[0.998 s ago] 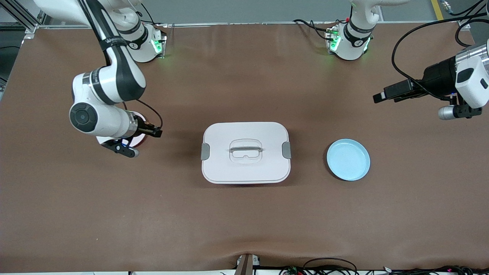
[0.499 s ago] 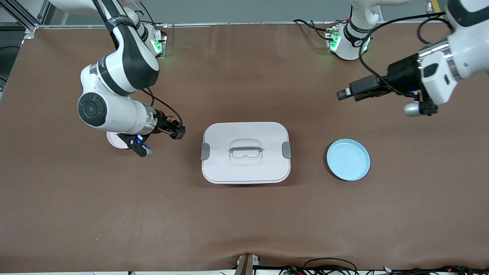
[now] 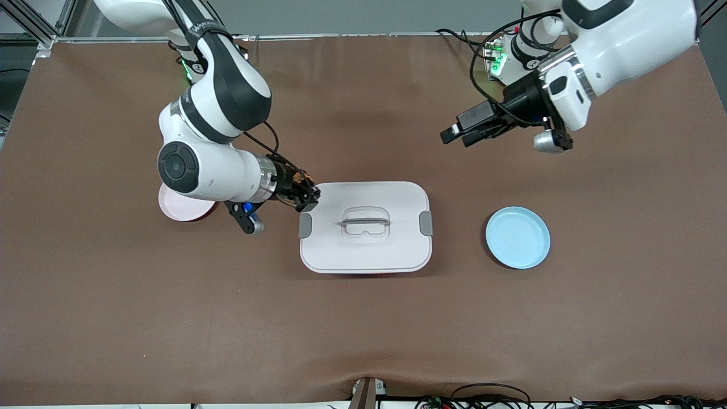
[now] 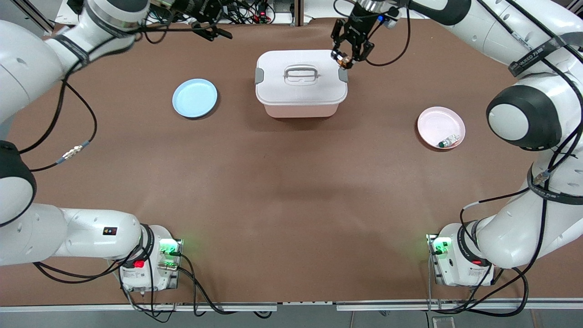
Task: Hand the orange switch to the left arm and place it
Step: 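Lift the switch with the right gripper while the left gripper approaches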
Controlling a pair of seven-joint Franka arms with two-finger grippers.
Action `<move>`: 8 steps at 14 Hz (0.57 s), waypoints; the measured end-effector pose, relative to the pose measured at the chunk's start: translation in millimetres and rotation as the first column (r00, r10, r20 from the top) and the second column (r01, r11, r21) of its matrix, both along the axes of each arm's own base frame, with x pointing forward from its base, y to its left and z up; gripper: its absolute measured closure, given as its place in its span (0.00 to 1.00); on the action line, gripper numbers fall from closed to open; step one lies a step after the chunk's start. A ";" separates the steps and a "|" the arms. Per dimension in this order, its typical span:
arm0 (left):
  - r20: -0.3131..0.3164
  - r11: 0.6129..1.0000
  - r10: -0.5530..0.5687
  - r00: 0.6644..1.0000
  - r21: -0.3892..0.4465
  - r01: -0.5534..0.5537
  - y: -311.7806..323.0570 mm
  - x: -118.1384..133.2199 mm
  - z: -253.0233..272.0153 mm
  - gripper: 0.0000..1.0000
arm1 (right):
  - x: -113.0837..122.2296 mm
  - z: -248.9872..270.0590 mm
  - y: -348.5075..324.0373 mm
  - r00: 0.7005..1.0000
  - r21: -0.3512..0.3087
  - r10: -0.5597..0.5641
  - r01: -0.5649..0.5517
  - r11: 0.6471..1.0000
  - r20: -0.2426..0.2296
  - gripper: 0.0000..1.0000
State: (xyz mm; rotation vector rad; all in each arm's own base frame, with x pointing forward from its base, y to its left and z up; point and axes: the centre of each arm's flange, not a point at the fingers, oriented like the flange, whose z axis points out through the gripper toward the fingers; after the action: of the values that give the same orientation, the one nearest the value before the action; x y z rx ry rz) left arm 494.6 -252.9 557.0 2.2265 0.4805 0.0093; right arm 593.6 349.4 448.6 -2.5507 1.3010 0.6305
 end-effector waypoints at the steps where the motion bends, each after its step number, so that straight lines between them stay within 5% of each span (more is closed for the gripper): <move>1: 0.002 1.000 0.021 1.000 -0.010 -0.021 -9.0 -2.8 -6.3 0.00 | 0.6 7.1 9.3 1.000 0.007 -0.025 0.025 1.000 -0.003 0.27; 8: -0.020 0.971 0.230 0.973 -0.061 -0.231 -83.8 -17.3 -41.0 0.00 | -13.3 24.4 103.0 0.985 0.017 -0.165 0.166 0.986 -0.047 0.27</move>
State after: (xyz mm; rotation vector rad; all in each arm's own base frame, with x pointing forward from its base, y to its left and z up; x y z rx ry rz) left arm 477.2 -336.7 516.0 2.0990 0.7342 0.1007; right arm 580.2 452.5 473.0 -2.3928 1.4948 0.6675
